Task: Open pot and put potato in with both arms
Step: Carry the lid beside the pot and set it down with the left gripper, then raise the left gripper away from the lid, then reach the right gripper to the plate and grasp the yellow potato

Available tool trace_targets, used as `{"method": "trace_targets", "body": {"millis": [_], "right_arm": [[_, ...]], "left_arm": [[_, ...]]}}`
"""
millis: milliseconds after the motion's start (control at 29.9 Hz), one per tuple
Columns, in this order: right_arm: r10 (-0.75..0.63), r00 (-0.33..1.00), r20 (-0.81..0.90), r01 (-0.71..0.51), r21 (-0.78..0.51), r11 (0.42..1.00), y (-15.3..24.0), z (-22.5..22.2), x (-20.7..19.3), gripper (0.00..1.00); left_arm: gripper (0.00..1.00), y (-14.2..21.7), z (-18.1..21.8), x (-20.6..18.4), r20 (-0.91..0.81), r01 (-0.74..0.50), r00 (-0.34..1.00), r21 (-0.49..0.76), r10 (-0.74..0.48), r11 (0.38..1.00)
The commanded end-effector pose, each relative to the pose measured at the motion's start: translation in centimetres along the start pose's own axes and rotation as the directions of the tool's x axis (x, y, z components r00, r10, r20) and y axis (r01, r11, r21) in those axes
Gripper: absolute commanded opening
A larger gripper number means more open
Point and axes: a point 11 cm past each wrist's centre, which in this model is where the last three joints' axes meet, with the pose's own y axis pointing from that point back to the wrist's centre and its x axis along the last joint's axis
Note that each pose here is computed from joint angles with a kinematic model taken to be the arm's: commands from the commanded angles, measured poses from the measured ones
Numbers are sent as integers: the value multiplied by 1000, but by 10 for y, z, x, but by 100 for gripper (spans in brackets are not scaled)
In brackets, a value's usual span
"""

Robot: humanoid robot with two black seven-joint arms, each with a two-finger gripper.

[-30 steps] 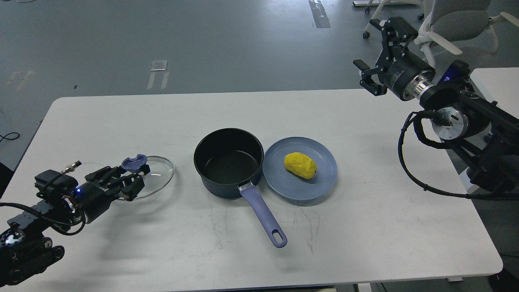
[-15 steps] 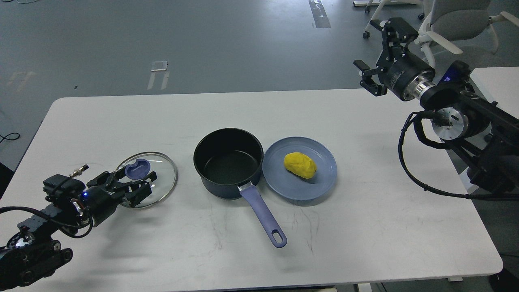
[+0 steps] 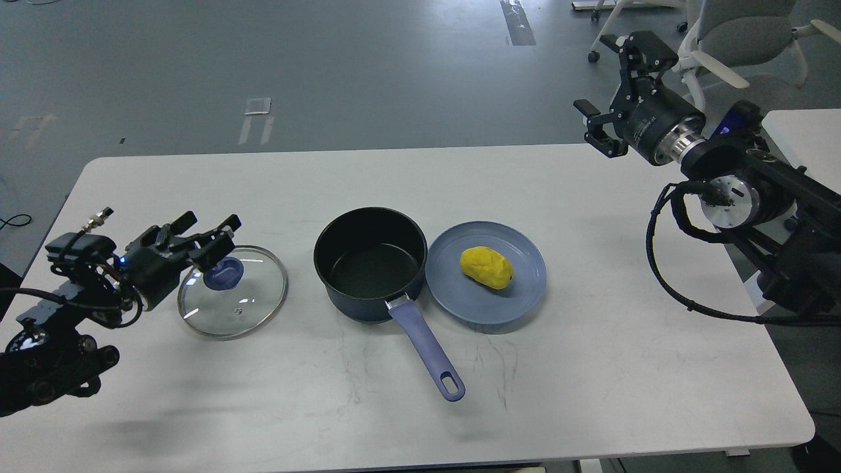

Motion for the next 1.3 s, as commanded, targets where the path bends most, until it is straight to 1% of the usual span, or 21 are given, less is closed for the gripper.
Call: {"method": "trace_targets", "body": {"millis": [0, 33, 100, 134, 200, 267, 301, 334, 401, 434, 468, 501, 601, 668, 768, 801, 835, 935, 1102, 1169, 1269], "right_arm": [[-3, 1000, -5, 4, 2, 1000, 0, 0, -1, 100], [-3, 1000, -7, 3, 8, 1000, 0, -1, 0, 100], [-8, 999, -34, 9, 13, 1000, 0, -3, -1, 100], [-15, 997, -71, 16, 10, 1000, 1, -4, -1, 100], [-38, 991, -126, 39, 8, 999, 2, -6, -7, 100], [-57, 986, -157, 59, 10, 998, 3, -7, -11, 100], [-75, 980, -187, 79, 12, 997, 4, -9, -16, 100], [-83, 976, -201, 88, 14, 996, 5, -10, -18, 100], [-117, 954, -277, 121, -2, 993, 6, -9, -25, 100], [-117, 954, -277, 121, -2, 993, 6, -9, -25, 100], [-142, 935, -324, 142, -24, 990, 6, -5, -31, 100], [-162, 914, -373, 159, -41, 986, 8, -2, -33, 100], [-214, 831, -513, 205, -75, 976, 15, 1, -37, 100], [-247, 772, -586, 229, -106, 968, 18, 7, -40, 100], [-322, 598, -734, 282, -183, 942, 25, 20, -43, 100], [-334, 568, -752, 290, -197, 937, 26, 23, -43, 100], [-353, 519, -778, 303, -218, 928, 29, 27, -44, 100], [-375, 468, -800, 312, -248, 917, 31, 33, -44, 100], [-409, 399, -821, 319, -293, 901, 35, 44, -45, 100], [-433, 333, -838, 334, -324, 885, 38, 51, -47, 100], [-473, 255, -844, 347, -377, 859, 44, 64, -46, 100]], "left_arm": [[97, -12, 4, 52, -46, -119, 992, 4, 120, 993], [97, -19, 8, 77, -108, -197, 974, 18, 197, 980], [97, -27, 9, 104, -226, -295, 926, 72, 304, 953], [97, -32, 9, 112, -317, -298, 895, 97, 313, 950], [97, -46, 23, 121, -480, -245, 842, 65, 246, 967], [97, -54, 33, 121, -557, -205, 809, 28, 186, 978], [98, -60, 39, 115, -607, -162, 785, -7, 124, 987], [98, -62, 44, 112, -623, -141, 777, -30, 92, 990], [98, -74, 70, 100, -682, -65, 729, -137, -47, 988], [98, -74, 70, 100, -683, -64, 729, -138, -48, 988], [98, -80, 87, 102, -705, -35, 698, -210, -127, 977], [98, -87, 102, 107, -731, -40, 660, -263, -172, 964], [98, -99, 121, 125, -823, -153, 549, -271, -147, 950], [98, -105, 122, 130, -854, -202, 509, -242, -109, 949], [98, -116, 119, 130, -878, -285, 477, -123, 30, 951], [98, -116, 120, 130, -878, -287, 477, -122, 32, 950], [98, -116, 125, 130, -880, -286, 475, -137, 16, 949], [98, -111, 129, 133, -875, -280, 484, -164, -9, 946], [98, -108, 149, 144, -866, -252, 482, -279, -129, 927], [98, -108, 152, 140, -866, -189, 453, -324, -210, 927], [98, -111, 153, 145, -883, -170, 421, -303, -209, 938]]}}
